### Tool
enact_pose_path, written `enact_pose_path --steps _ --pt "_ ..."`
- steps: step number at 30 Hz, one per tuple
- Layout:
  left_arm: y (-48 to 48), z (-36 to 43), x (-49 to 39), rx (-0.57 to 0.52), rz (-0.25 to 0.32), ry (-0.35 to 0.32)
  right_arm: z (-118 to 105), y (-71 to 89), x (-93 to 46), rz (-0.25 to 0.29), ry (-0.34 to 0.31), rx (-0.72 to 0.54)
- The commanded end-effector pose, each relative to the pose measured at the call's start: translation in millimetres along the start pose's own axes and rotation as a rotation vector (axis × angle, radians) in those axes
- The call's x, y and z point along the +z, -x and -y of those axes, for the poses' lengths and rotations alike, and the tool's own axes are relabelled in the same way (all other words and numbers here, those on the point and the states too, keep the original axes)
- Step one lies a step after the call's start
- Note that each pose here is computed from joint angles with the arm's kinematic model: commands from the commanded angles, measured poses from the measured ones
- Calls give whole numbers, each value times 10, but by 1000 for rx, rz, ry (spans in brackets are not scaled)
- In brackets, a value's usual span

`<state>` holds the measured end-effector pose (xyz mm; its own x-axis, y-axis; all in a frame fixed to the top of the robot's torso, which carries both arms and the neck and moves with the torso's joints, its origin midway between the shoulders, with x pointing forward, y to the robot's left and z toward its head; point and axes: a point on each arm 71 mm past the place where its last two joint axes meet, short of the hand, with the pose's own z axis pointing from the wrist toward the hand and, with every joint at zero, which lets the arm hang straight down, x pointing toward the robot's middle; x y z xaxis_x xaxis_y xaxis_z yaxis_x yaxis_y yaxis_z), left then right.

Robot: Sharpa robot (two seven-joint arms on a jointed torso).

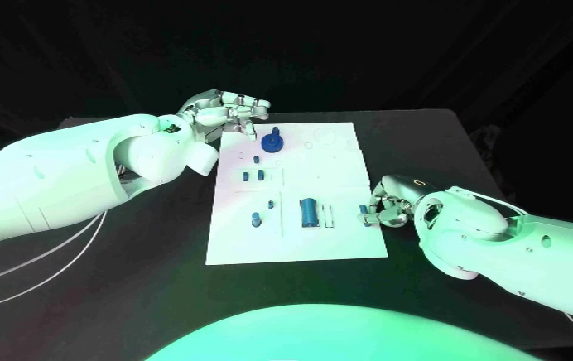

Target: Assemble the parts on the task board

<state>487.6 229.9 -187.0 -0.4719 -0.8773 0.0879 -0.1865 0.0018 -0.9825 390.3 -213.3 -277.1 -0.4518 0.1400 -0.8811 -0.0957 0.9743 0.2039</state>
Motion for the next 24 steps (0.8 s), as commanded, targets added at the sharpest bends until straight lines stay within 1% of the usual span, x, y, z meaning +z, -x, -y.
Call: enact_pose_path --steps 1,16,24 --pt "-20 9 1 -4 -19 -6 32 -78 13 -26 -26 -82" --pt "-23 7 1 -5 -25 -3 -75 -134 53 -17 -5 -167" --pt "-22 6 0 -5 -24 -2 -89 -150 70 -21 -7 -217"
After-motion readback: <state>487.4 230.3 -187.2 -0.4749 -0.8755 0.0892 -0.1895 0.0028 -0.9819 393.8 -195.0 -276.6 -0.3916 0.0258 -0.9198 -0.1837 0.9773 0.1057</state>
